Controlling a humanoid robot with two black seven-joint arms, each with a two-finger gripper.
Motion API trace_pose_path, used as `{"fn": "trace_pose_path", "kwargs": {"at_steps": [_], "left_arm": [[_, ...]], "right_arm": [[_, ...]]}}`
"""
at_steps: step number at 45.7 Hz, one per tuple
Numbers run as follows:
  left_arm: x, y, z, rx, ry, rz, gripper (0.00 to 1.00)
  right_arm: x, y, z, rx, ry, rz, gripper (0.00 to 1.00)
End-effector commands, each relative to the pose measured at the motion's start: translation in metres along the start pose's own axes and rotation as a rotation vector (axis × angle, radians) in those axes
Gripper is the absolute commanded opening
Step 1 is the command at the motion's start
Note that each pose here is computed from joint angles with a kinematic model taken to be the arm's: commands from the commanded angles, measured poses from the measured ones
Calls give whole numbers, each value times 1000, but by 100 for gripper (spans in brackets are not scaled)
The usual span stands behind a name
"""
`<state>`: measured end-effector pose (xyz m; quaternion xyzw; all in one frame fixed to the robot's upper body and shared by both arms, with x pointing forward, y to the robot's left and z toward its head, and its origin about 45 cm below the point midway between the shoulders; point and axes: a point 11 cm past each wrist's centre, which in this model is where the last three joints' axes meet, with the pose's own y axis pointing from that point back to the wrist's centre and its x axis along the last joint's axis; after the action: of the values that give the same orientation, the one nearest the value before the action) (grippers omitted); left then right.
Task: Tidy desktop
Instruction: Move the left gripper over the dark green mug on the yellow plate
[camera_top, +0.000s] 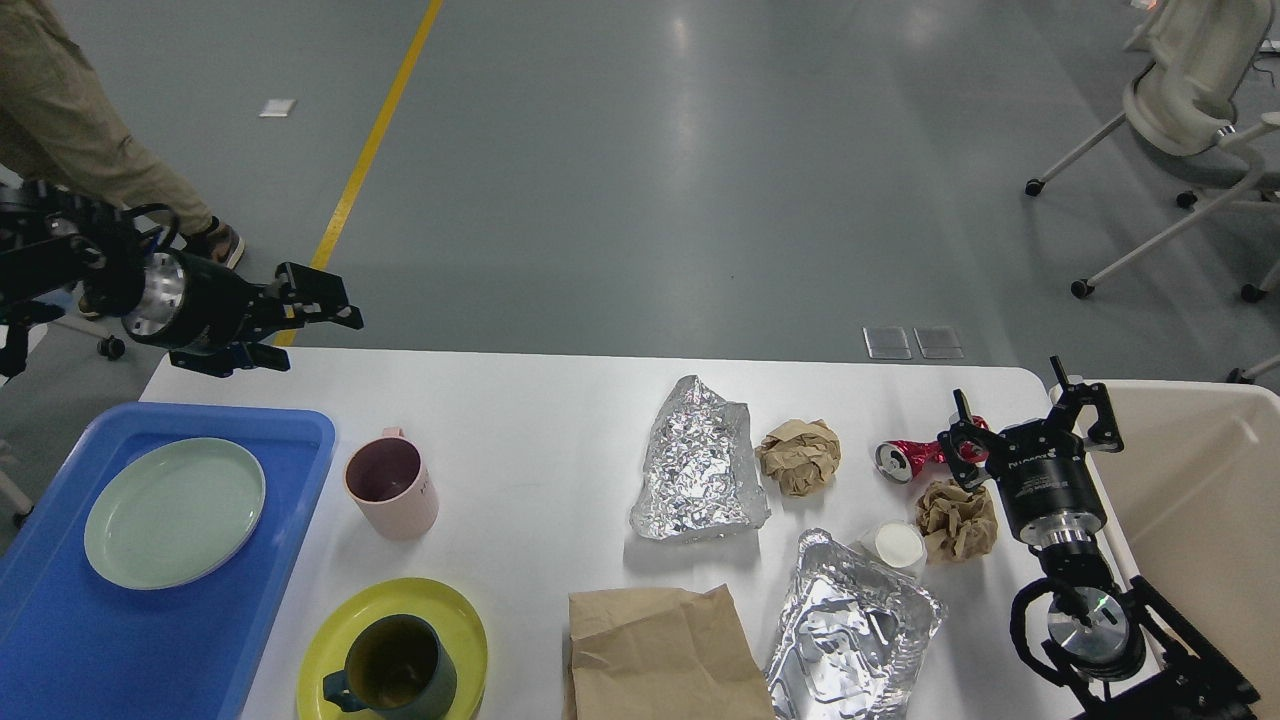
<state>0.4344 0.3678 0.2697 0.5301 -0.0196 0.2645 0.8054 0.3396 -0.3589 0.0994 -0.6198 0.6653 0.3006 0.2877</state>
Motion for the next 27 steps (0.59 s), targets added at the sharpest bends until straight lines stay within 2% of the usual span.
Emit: {"fn": "trace_pose_path", "kwargs": {"at_steps": [1,7,13,21,27], "left_arm": [[-13,1,38,134,-189,-120,98],[-24,22,96,234,-357,-239,98],[-45,58,149,223,-410,-322,98],[-82,92,176,233,-392,-334,98],[-102,112,179,274,-336,-262,98]], "right_arm": [[0,0,0,0,0,0,100],[0,0,0,0,0,0,100],[0,0,0,0,0,0,100],[0,0,0,0,0,1,100],[0,0,0,0,0,1,100]]}}
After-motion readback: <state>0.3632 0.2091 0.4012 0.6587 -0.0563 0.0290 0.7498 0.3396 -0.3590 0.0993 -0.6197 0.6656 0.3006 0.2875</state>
